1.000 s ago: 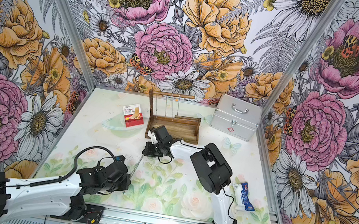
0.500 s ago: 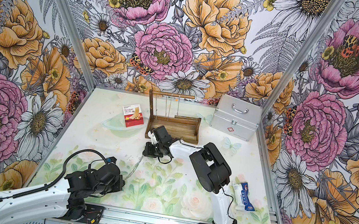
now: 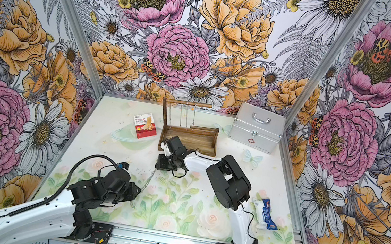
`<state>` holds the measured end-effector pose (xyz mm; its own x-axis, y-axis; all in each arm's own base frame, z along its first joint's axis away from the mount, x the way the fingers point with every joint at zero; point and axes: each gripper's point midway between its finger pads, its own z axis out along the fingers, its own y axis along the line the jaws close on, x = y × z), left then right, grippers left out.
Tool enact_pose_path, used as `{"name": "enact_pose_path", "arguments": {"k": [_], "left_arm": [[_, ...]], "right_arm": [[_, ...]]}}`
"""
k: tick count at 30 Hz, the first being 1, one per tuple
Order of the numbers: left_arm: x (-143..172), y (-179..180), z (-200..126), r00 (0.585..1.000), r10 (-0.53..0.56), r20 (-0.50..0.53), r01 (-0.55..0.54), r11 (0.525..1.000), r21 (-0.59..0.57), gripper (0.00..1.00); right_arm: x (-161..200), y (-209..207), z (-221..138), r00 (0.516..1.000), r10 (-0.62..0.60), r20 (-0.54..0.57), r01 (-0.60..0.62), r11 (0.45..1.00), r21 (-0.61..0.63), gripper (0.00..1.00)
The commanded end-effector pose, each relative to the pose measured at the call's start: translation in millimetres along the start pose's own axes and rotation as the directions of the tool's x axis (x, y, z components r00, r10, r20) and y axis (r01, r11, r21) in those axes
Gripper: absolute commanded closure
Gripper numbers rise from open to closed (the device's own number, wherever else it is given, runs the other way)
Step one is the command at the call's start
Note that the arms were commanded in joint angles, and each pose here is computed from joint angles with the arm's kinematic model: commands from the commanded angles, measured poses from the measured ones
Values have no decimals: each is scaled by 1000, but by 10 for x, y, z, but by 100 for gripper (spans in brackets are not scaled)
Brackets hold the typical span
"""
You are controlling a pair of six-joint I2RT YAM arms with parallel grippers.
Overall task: Take the necklace off the jewelry display stand
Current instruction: Place the necklace at the center of the board.
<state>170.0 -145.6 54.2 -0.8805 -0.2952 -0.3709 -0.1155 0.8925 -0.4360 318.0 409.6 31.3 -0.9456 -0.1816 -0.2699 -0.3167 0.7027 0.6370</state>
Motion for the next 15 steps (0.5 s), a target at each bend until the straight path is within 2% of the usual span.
{"name": "enact_pose_path", "arguments": {"k": [1, 7, 15], "left_arm": [[-87, 3, 40, 999, 31, -16, -31, 1000, -5, 79], [-86, -18, 197, 991, 81, -105, -86, 995, -45, 82], [-57, -43, 275, 982, 139, -129, -149, 986, -74, 82]], "right_arm": [[-52, -54, 44, 1000, 16, 9, -17, 1000, 21, 100], [-45, -70, 57, 1000, 21, 5, -21, 999, 26, 100], [-46, -89, 66, 1000, 25, 3, -26, 999, 30, 100]]}}
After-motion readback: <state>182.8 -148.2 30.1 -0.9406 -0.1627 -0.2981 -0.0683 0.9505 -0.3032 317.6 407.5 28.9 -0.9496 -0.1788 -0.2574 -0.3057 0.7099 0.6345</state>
